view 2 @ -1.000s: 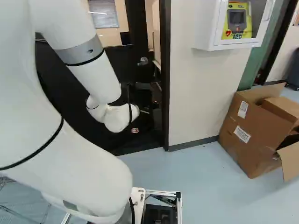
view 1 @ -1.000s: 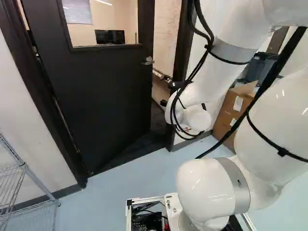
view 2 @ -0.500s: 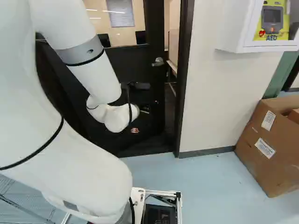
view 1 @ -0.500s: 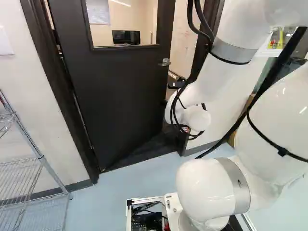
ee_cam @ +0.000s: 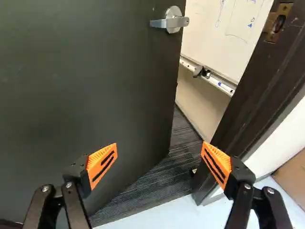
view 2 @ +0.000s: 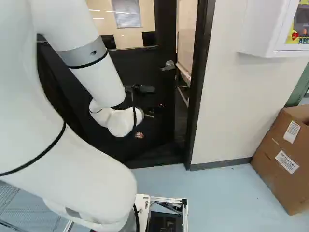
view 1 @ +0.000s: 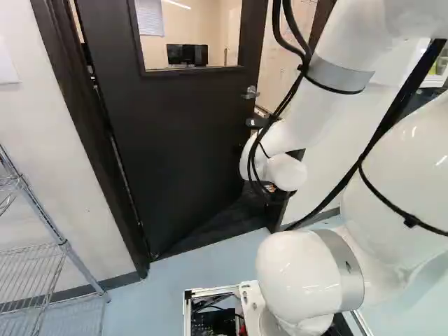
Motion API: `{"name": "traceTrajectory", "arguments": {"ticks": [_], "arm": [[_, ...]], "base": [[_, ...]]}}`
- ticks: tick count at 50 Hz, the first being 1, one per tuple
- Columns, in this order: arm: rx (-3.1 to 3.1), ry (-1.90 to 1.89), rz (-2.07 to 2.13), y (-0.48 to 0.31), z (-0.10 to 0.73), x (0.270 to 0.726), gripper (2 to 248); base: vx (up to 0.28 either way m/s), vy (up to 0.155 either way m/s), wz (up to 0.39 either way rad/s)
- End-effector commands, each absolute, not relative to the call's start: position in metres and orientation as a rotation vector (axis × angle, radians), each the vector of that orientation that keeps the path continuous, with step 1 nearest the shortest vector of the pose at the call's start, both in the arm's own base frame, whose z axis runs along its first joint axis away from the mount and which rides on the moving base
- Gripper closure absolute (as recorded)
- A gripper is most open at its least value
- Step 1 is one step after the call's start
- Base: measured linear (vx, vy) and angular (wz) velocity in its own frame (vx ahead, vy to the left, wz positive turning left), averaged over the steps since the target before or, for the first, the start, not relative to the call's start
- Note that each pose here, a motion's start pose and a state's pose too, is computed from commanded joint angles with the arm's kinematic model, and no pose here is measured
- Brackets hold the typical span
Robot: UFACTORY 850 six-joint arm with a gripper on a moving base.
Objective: Open the door and move inside
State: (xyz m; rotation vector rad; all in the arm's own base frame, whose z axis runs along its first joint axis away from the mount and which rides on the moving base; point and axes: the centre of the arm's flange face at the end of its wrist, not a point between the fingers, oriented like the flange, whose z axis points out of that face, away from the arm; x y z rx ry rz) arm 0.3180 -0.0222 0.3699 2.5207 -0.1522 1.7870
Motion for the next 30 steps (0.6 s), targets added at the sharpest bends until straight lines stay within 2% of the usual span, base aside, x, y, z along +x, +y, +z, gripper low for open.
{"name": "traceTrajectory", "arguments": {"ticks": [30], "arm": [[2.521,-0.152,1.787,-0.0222,0.3699,0.318,3]], "base": [[0.12,0.083,-0.016]]}}
